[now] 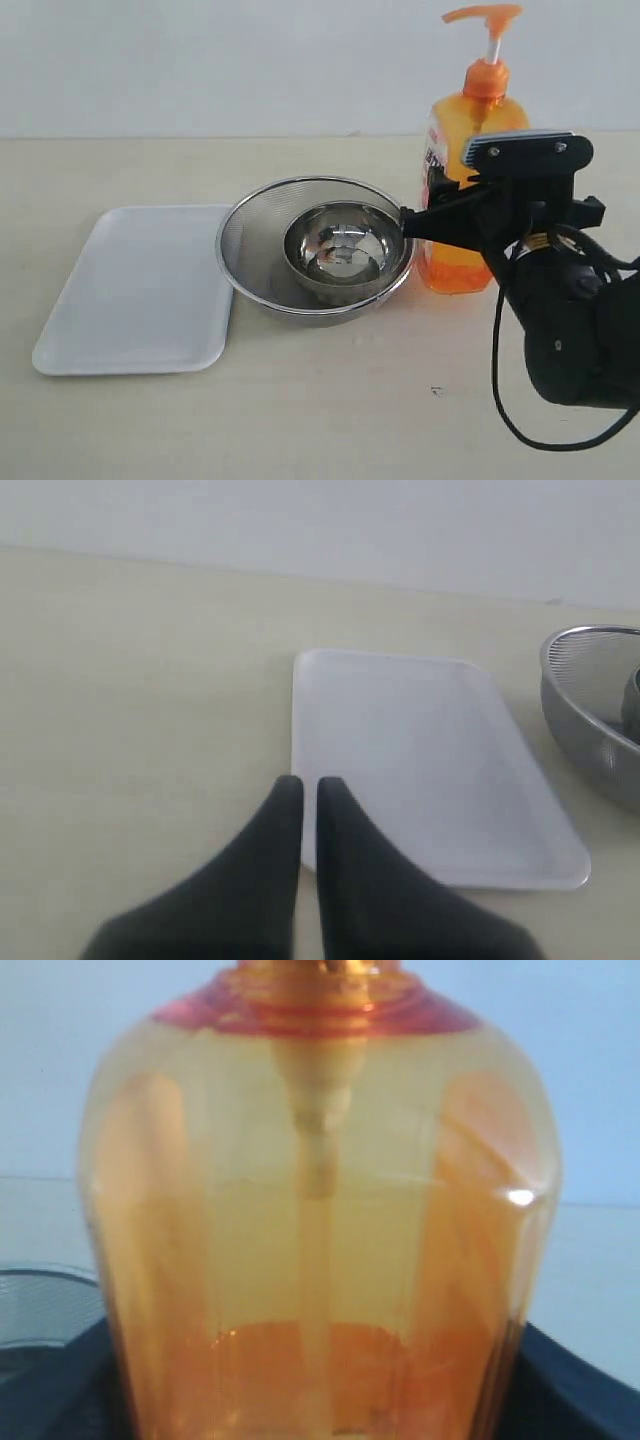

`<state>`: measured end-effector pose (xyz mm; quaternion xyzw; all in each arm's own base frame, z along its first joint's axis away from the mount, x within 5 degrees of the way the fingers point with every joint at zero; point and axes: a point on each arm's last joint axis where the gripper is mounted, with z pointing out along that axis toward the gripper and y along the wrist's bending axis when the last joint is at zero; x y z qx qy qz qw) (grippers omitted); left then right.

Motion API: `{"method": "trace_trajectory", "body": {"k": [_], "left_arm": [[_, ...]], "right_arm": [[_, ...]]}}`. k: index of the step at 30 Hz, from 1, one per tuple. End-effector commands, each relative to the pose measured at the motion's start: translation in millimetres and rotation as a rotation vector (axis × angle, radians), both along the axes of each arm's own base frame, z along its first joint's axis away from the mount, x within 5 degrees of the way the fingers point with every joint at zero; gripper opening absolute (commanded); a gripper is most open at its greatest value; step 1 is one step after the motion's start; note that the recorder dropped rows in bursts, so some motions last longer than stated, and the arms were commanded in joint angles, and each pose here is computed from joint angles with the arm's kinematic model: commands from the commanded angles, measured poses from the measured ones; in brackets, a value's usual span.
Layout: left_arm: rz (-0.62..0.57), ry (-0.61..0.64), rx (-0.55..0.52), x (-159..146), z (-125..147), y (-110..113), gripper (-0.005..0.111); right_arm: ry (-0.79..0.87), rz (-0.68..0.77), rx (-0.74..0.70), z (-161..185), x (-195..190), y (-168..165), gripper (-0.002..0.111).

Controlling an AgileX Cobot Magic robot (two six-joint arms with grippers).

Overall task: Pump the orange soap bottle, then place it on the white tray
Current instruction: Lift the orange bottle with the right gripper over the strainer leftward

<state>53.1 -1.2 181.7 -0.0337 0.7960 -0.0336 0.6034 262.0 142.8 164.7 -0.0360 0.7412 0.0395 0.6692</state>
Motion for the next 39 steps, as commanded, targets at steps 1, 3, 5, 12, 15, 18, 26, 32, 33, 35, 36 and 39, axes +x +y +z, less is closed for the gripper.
{"method": "trace_trajectory", "body": {"k": [1,3,5,12,15,18,26,32,33,35,36,39], "left_arm": [[0.007,0.002,0.0,-0.1,-1.1,0.4,0.005],[0.007,0.002,0.0,-0.1,-1.1,0.4,0.005],[0.007,0.002,0.0,-0.1,-1.1,0.4,0.005],[0.007,0.002,0.0,-0.1,-1.1,0.4,0.005],[0.007,0.002,0.0,-0.1,-1.1,0.4,0.005],[0.007,0.002,0.0,-0.1,-1.1,0.4,0.005],[0.007,0.002,0.0,-0.1,-1.1,0.4,0.005],[0.007,0.002,0.0,-0.1,-1.1,0.4,0.005],[0.007,0.002,0.0,-0.1,-1.1,0.4,0.005],[0.007,0.002,0.0,-0.1,-1.1,0.4,0.005],[0.007,0.002,0.0,-0.1,-1.1,0.4,0.005],[0.007,0.002,0.0,-0.1,-1.1,0.4,0.005]], "right_arm": [[-0.195,-0.025,0.033,39.3,-2.7,-4.4,0.0],[-0.248,-0.01,0.04,56.0,-6.9,-5.8,0.0],[-0.318,0.033,0.04,75.3,-12.6,-5.3,0.0],[-0.431,0.157,0.09,135.7,-16.9,5.5,0.0],[-0.424,0.207,0.095,143.1,-15.8,15.8,0.0],[-0.417,0.26,0.086,151.2,-17.8,29.3,0.0],[-0.473,0.403,0.124,179.0,-33.2,65.0,0.0],[-0.487,0.495,0.143,189.9,-40.0,95.4,0.0],[-0.486,0.511,0.145,189.5,-40.8,102.0,0.0],[-0.481,0.542,0.143,187.0,-41.6,116.5,0.0],[-0.479,0.558,0.14,185.1,-41.4,123.8,0.0],[-0.463,0.592,0.127,178.0,-38.0,144.0,0.0]]}}
